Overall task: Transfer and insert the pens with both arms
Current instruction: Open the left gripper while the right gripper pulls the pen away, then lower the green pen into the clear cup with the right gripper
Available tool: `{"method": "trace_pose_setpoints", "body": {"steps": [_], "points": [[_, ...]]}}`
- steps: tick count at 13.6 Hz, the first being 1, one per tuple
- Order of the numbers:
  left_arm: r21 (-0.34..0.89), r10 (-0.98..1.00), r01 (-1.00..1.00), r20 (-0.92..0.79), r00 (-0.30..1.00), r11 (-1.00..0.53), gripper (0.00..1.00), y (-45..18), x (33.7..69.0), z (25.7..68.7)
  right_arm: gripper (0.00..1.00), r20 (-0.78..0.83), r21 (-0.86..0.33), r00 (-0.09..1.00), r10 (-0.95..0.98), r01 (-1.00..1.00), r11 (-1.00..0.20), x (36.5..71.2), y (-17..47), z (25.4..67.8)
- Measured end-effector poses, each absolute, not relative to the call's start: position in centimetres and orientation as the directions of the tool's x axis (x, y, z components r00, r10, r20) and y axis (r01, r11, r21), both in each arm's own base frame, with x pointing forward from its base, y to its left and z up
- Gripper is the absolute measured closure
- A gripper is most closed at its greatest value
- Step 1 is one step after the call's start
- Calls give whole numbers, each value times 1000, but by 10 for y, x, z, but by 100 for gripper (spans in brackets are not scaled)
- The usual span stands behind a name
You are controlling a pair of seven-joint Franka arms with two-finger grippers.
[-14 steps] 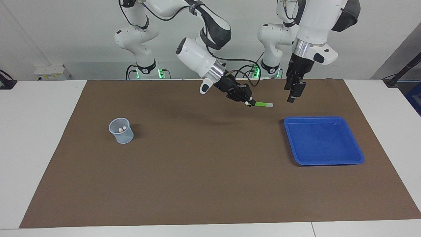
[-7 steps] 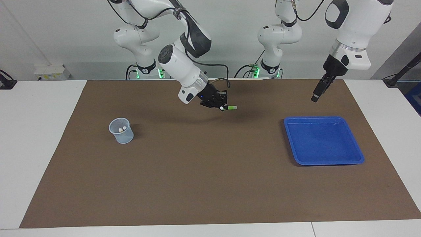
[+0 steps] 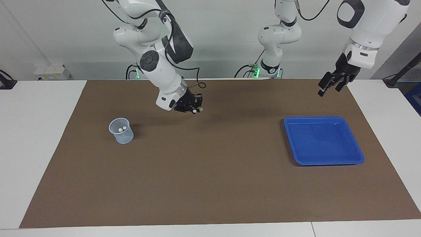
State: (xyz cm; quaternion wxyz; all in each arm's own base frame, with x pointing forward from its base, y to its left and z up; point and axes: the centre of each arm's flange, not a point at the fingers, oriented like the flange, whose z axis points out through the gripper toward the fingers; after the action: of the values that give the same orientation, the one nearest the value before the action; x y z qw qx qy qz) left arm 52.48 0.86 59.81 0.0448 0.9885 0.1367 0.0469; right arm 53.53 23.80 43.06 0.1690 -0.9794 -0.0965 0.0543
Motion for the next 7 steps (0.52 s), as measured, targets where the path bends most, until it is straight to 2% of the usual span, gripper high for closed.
{"method": "trace_pose_setpoints", "body": {"steps": [4,7], "points": [[76,261,255,94,961,-964,0,12,525,601,81,-99,-188,908,407,384,-904,534,191,456],[75,260,253,99,961,-964,0,12,525,602,81,-138,-72,811,568,564,-823,523,149,491]]}}
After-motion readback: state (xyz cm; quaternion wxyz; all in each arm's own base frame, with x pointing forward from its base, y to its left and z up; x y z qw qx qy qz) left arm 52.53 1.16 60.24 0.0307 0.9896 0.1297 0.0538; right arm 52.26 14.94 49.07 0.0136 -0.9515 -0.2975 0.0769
